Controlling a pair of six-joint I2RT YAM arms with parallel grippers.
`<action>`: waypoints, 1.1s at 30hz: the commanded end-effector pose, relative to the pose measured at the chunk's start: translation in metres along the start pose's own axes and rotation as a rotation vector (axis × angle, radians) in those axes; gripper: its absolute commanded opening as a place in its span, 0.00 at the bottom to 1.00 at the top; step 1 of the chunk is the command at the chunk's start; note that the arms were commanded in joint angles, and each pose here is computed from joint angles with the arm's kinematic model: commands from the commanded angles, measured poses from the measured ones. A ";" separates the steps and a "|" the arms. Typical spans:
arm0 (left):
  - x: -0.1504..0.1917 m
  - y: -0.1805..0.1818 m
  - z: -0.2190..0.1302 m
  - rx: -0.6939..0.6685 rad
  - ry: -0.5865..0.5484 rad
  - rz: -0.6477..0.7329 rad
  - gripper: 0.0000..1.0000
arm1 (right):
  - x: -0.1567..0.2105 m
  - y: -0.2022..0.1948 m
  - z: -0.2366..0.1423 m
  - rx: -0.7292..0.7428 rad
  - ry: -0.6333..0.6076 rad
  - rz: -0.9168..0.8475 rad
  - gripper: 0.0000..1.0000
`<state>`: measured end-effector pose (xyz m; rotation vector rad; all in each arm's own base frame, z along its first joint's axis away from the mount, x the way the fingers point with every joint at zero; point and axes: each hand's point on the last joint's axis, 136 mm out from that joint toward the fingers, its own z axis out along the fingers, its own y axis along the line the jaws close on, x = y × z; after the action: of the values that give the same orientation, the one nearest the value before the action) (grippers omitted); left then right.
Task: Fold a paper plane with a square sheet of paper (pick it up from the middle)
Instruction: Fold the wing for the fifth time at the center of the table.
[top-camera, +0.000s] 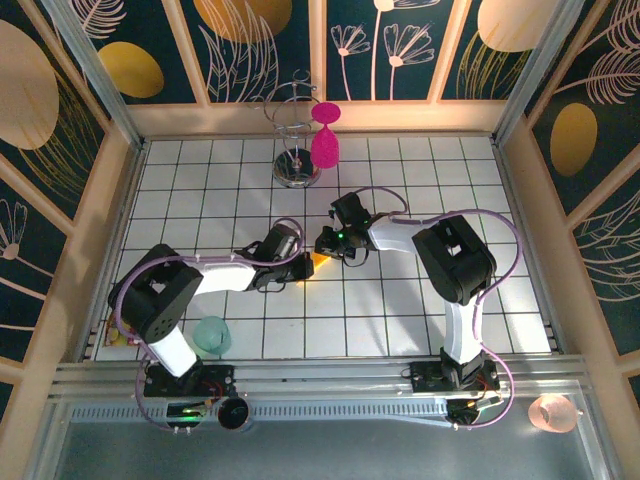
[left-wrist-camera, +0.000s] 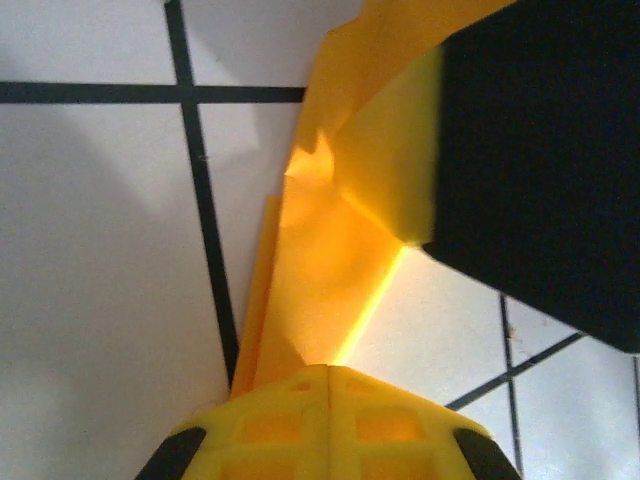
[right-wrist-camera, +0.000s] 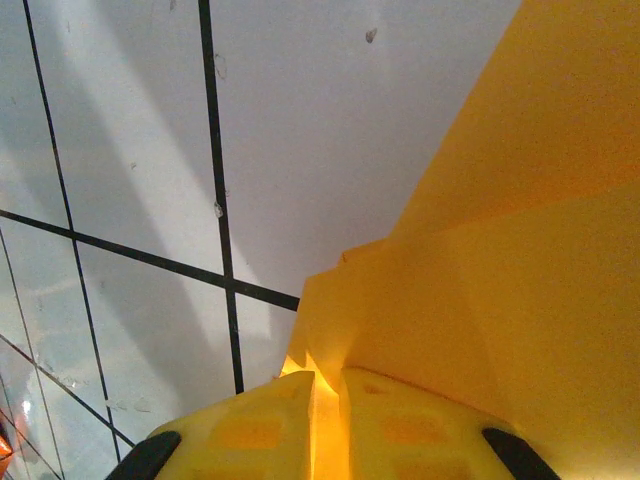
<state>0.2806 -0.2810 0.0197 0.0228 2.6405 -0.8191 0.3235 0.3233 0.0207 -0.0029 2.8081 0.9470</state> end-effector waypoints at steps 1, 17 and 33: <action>-0.004 0.006 0.001 -0.045 -0.008 -0.024 0.00 | -0.010 0.010 -0.016 -0.023 -0.021 -0.038 0.16; 0.014 0.025 0.007 -0.099 0.041 -0.054 0.00 | -0.042 -0.036 -0.018 0.145 -0.060 -0.126 0.16; -0.044 -0.041 -0.011 0.082 -0.103 0.009 0.00 | -0.021 -0.060 -0.005 0.176 -0.008 -0.096 0.14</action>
<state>0.2991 -0.2926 0.0464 -0.0086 2.5718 -0.8543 0.3625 0.2831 0.0189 -0.1194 2.7620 0.7422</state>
